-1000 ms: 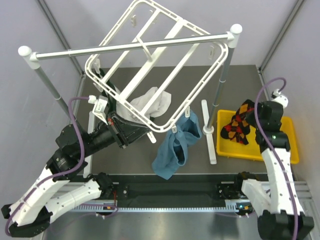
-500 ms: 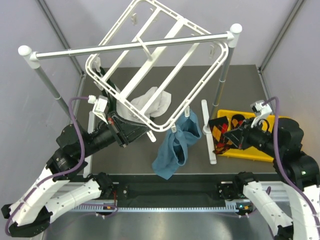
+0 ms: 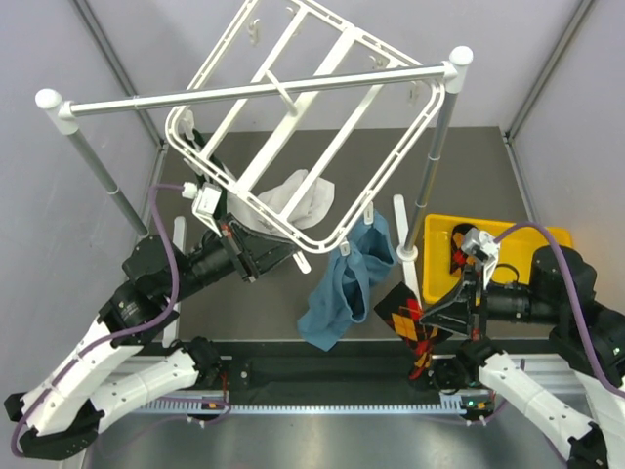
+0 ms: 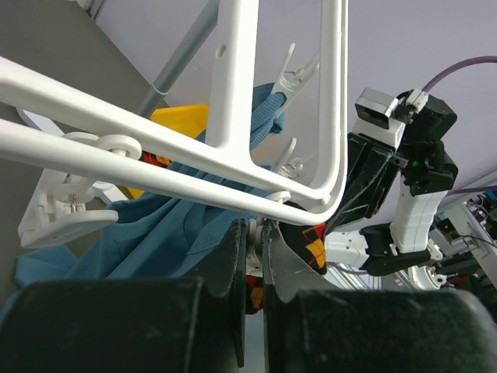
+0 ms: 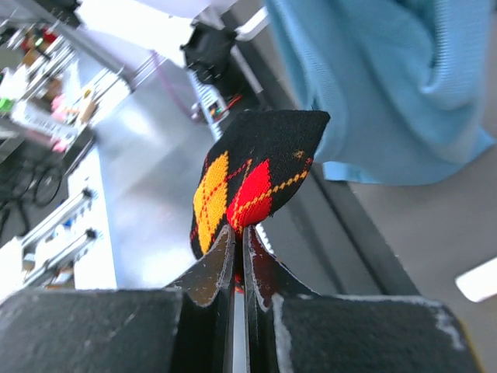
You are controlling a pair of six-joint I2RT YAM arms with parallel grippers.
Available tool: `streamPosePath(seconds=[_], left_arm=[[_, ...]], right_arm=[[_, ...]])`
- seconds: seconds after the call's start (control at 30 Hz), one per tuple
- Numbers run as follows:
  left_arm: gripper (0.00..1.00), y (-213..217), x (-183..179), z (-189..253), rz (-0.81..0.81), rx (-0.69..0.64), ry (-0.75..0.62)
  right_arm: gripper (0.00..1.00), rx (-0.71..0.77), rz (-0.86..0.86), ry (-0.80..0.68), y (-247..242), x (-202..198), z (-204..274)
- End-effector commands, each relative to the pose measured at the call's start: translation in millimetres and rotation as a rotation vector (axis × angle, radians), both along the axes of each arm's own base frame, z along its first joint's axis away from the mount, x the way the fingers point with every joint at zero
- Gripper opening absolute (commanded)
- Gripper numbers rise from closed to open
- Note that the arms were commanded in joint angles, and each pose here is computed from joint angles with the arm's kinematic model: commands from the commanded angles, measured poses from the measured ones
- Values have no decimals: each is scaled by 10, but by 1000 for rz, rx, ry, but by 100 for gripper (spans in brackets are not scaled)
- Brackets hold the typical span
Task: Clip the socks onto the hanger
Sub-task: Clamp the sock onto the hanger.
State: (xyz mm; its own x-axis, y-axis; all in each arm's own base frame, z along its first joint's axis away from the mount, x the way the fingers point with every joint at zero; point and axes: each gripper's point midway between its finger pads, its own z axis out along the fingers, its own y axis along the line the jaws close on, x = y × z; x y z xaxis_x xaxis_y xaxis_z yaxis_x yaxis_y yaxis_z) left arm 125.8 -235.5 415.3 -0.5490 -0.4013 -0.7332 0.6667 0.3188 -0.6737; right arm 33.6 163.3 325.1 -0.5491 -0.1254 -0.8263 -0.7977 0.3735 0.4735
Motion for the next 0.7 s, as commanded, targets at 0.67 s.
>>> streamPosePath(seconds=[0.67], left_arm=[[0,-53,181,-111,65,17,87]], right_arm=[[0,139,162,-167,1037,49,840]])
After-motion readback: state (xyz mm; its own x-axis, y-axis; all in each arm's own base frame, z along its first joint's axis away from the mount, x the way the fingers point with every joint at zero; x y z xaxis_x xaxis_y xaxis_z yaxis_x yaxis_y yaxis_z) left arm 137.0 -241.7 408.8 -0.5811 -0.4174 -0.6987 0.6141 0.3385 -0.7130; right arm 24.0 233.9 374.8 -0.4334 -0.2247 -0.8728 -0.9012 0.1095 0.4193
